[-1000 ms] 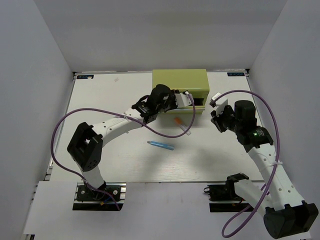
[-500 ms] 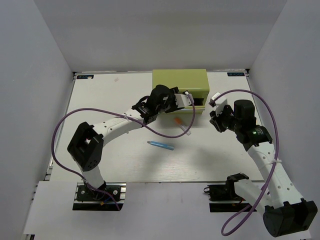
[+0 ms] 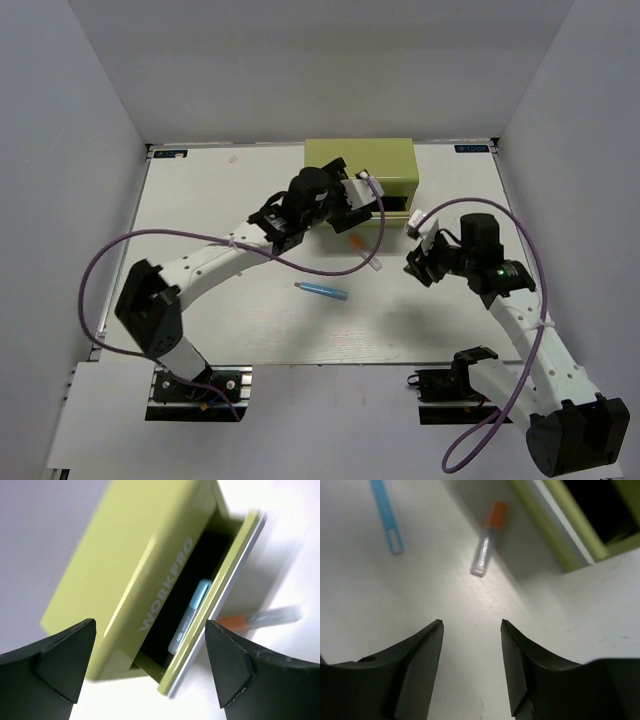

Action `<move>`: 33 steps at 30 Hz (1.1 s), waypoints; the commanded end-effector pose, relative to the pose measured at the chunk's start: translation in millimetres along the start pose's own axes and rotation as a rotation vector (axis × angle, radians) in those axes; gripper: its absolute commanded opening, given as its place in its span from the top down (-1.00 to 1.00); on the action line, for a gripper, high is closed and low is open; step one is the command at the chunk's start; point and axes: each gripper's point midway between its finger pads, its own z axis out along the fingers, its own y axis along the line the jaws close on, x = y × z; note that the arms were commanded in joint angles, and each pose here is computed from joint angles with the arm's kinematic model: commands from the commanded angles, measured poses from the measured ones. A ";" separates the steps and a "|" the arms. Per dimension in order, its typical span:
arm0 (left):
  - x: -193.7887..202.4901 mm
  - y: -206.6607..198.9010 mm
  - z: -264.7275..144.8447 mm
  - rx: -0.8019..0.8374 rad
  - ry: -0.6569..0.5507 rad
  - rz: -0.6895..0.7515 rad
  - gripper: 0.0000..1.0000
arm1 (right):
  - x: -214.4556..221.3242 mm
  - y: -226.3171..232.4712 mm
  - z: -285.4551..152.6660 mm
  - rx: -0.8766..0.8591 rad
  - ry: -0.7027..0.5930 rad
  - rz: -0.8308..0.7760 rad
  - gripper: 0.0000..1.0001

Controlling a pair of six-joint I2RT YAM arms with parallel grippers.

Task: Sort the stationery into containers
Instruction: Place the pen in the drawer, then pick up the pen from the center of the board.

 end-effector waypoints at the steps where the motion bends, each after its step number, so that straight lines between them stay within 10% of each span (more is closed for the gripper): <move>1: -55.9 27.0 -60.3 -0.070 -0.147 -0.262 -0.99 | 1.1 30.1 10.0 -0.167 -0.094 -0.151 -0.16; 13: 53.0 -56.2 -150.1 -0.130 0.015 -1.110 -0.99 | 53.7 15.5 67.4 -0.156 0.084 -0.063 -0.30; 33: 85.0 -63.6 -180.9 -0.226 -0.026 -1.201 -0.99 | 54.5 -6.1 141.1 0.052 0.187 0.092 -0.54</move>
